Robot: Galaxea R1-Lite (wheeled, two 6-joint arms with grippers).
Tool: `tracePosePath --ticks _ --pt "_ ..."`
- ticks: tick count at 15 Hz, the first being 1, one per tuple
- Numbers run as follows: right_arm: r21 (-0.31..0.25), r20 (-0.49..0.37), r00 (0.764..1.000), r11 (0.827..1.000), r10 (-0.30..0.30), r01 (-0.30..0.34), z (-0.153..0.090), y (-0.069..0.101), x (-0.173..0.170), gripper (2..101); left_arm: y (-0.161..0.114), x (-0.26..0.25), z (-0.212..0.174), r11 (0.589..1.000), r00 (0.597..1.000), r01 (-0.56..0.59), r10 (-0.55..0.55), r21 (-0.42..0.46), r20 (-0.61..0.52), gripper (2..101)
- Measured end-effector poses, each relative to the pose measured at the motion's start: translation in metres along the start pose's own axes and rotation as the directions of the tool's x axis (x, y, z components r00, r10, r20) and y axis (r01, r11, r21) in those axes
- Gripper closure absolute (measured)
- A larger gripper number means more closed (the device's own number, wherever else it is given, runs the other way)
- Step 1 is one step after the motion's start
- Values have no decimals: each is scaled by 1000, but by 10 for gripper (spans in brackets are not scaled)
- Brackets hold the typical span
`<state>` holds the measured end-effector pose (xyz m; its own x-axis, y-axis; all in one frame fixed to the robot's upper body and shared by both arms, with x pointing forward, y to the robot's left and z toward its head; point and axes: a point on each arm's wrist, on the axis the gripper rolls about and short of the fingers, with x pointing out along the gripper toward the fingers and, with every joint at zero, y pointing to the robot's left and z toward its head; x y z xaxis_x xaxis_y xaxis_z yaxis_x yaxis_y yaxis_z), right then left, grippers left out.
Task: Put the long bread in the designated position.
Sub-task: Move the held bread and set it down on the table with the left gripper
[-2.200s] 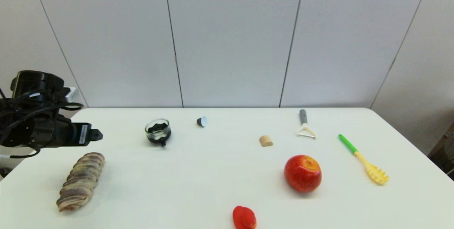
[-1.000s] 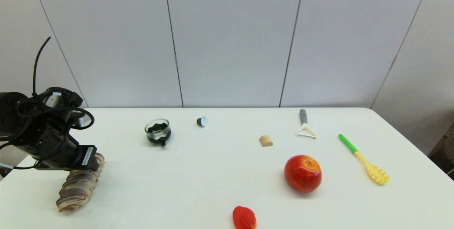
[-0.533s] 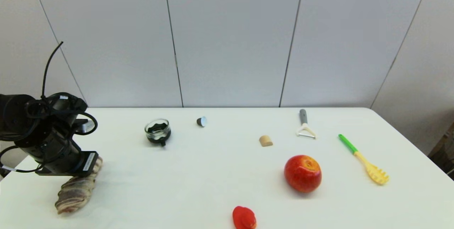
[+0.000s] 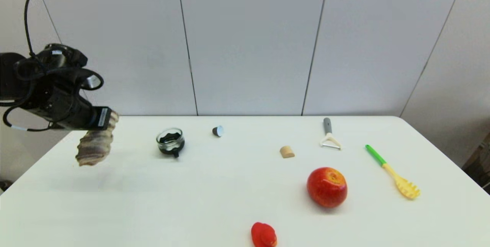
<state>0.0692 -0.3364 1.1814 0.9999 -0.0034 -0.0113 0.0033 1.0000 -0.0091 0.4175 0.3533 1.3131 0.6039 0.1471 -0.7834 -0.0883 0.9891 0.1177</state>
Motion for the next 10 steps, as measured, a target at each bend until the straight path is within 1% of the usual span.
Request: tracePosePath --ticks 2,5,8,10 --pt "0 0 1000 1000 0 0 0 0 0 43 -11 -9 31 1000 992 21 -22 12 121 982" --pt "0 0 1000 1000 0 0 0 0 0 43 -42 -5 67 996 965 70 -82 58 249 982" --pt "1 0 1000 1000 0 0 0 0 0 43 -79 13 97 988 919 115 -145 102 368 982" --pt "0 0 1000 1000 0 0 0 0 0 43 -103 32 109 982 885 136 -179 127 431 982"
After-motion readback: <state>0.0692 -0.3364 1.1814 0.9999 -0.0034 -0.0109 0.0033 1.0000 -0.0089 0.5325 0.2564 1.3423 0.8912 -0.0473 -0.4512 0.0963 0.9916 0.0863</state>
